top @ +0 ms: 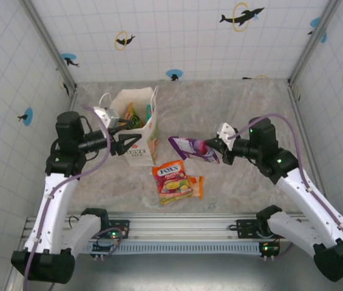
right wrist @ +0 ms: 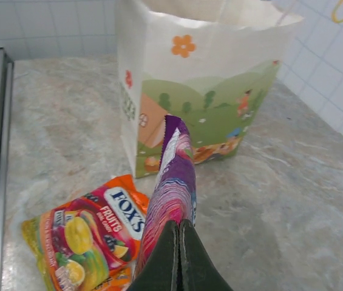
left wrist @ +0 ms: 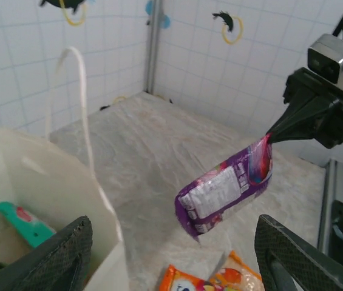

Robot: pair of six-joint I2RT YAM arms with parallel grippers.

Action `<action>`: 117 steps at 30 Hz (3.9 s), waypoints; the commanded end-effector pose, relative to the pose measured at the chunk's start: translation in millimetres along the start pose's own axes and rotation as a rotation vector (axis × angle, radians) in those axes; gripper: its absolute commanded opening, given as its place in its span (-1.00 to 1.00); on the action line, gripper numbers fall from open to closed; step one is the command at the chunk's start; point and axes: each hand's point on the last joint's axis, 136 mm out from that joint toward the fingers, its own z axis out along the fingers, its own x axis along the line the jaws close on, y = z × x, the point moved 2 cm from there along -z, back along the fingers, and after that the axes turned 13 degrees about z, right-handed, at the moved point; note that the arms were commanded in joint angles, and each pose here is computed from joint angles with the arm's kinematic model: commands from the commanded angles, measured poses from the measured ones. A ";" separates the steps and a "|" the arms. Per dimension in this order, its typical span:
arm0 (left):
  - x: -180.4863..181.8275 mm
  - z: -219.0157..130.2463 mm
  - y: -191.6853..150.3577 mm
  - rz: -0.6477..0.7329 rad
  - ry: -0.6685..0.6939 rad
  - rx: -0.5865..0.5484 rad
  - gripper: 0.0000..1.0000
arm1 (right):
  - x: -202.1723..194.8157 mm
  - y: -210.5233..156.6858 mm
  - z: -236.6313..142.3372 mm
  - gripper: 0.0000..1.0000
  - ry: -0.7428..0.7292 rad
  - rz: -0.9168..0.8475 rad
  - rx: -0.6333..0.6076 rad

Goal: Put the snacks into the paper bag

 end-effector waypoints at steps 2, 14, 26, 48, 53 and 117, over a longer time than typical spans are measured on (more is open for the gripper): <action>-16.0 14.8 1.8 0.100 -0.081 0.079 0.43 | 16.7 25.3 -2.4 -1.00 0.056 -0.095 -0.045; -75.8 60.6 -19.5 0.201 -0.380 0.264 0.39 | 39.2 33.1 6.0 -1.00 0.173 -0.139 -0.071; -82.6 96.2 -46.9 0.255 -0.393 0.420 0.42 | 64.5 45.0 12.7 -1.00 0.306 -0.176 -0.091; -99.1 103.2 -67.6 0.258 -0.471 0.507 -0.35 | 62.6 57.5 14.4 -1.00 0.262 -0.235 -0.153; -100.0 101.1 -65.4 0.282 -0.466 0.483 -0.60 | 59.8 56.3 14.4 -1.00 0.237 -0.236 -0.150; 84.3 2.3 98.6 0.124 1.073 -0.126 -0.93 | -5.0 16.5 13.0 -0.02 -0.188 0.069 -0.361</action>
